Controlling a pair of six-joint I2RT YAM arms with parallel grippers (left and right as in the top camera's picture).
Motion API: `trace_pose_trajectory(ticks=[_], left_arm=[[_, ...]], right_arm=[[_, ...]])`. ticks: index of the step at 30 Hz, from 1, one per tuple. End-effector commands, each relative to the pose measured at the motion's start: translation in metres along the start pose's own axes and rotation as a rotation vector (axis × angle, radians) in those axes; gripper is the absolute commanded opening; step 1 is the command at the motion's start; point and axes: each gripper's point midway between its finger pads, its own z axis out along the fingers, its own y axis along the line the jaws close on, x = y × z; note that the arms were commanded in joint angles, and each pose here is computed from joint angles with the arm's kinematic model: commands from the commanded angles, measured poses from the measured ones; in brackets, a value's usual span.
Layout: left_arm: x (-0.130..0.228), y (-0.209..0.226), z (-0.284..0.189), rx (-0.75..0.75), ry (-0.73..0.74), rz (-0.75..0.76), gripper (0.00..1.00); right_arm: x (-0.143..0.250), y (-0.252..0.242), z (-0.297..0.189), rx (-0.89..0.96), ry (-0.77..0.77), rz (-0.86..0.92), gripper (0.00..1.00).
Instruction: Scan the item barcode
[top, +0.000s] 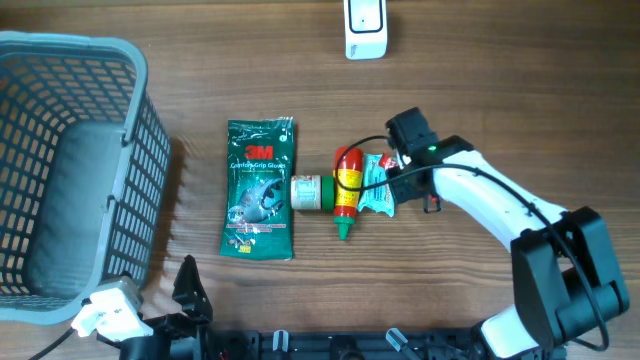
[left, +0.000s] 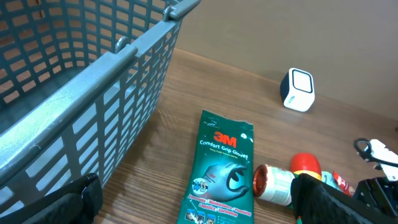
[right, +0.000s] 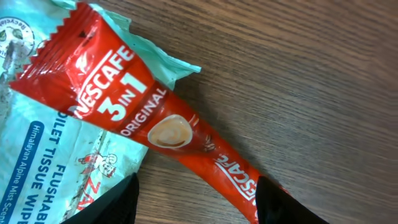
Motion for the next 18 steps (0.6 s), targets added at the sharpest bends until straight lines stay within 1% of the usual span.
trace_pose_trajectory(ticks=[1, 5, 9, 15, 18], left_arm=[[-0.001, 0.000, -0.001, 0.003, -0.007, -0.004, 1.00], [-0.001, 0.000, -0.001, 0.003, -0.007, -0.004, 1.00], [-0.001, 0.000, -0.001, 0.003, -0.007, -0.004, 1.00], [-0.001, 0.000, -0.001, 0.003, -0.007, -0.004, 1.00], [-0.001, 0.000, -0.001, 0.003, -0.007, -0.004, 1.00]], right_arm=[[-0.014, -0.017, -0.009, 0.188, -0.062, 0.010, 0.60], [-0.015, -0.024, -0.004, 0.255, -0.102, 0.028, 0.61], [0.000, -0.022, 0.006, 0.252, -0.080, 0.046, 0.62], [0.002, -0.011, 0.004, 0.255, -0.085, 0.003, 0.63], [0.009, -0.012, 0.013, 0.266, -0.078, 0.002, 0.63]])
